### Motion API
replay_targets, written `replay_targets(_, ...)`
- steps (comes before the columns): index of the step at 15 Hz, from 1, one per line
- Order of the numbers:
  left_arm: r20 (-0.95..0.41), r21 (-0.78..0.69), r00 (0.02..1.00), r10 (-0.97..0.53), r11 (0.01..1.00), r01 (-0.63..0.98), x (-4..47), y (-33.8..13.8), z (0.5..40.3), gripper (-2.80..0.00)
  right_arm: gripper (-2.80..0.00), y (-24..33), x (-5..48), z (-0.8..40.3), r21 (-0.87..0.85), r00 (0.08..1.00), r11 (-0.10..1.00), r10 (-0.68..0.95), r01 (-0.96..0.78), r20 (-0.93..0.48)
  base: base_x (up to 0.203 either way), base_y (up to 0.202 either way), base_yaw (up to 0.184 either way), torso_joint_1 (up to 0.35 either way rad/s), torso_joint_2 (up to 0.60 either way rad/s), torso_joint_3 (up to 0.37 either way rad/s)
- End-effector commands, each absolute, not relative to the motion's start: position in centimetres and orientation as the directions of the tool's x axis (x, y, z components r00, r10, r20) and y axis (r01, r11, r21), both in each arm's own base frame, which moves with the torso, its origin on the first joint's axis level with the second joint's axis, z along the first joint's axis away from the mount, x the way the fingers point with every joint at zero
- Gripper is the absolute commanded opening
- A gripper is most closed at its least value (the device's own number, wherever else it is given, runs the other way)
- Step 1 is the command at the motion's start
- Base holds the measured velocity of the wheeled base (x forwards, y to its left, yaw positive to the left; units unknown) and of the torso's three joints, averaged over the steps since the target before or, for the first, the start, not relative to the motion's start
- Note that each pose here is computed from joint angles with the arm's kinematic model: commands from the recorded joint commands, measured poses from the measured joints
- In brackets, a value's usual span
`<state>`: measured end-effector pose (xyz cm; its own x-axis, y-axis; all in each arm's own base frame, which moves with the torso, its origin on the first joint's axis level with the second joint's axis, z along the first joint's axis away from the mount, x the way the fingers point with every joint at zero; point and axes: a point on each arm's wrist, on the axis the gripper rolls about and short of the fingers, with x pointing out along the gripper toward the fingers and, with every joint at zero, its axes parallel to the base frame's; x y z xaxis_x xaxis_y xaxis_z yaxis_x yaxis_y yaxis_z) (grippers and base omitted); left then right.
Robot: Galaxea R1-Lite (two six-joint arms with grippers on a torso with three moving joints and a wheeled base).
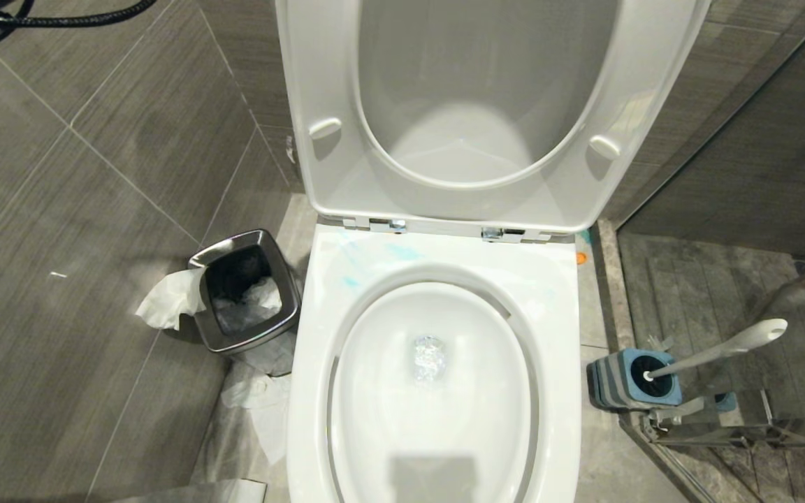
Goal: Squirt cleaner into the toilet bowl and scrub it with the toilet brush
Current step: Close the toilet lid
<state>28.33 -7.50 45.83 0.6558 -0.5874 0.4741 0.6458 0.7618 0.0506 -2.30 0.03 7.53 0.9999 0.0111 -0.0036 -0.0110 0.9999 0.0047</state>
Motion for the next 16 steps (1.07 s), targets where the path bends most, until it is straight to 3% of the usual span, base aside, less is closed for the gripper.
replay_targets(1,0.457,0.069,0.610,-0.647,0.710,0.701,28.9,-8.1,45.4,-2.80,-2.80,0.0,-2.3,7.5,0.005,1.000,1.000,0.011,-0.011,-0.005,0.000,0.000,0.000,0.000,0.00,0.000)
replay_targets(16,0.435,0.083,0.566,-0.700,0.657,0.749,31.8,-11.3,43.0,-2.80,-2.80,0.0,-2.3,7.5,0.005,1.000,1.000,0.011,-0.011,-0.005,0.000,0.000,0.000,0.000,0.00,0.000)
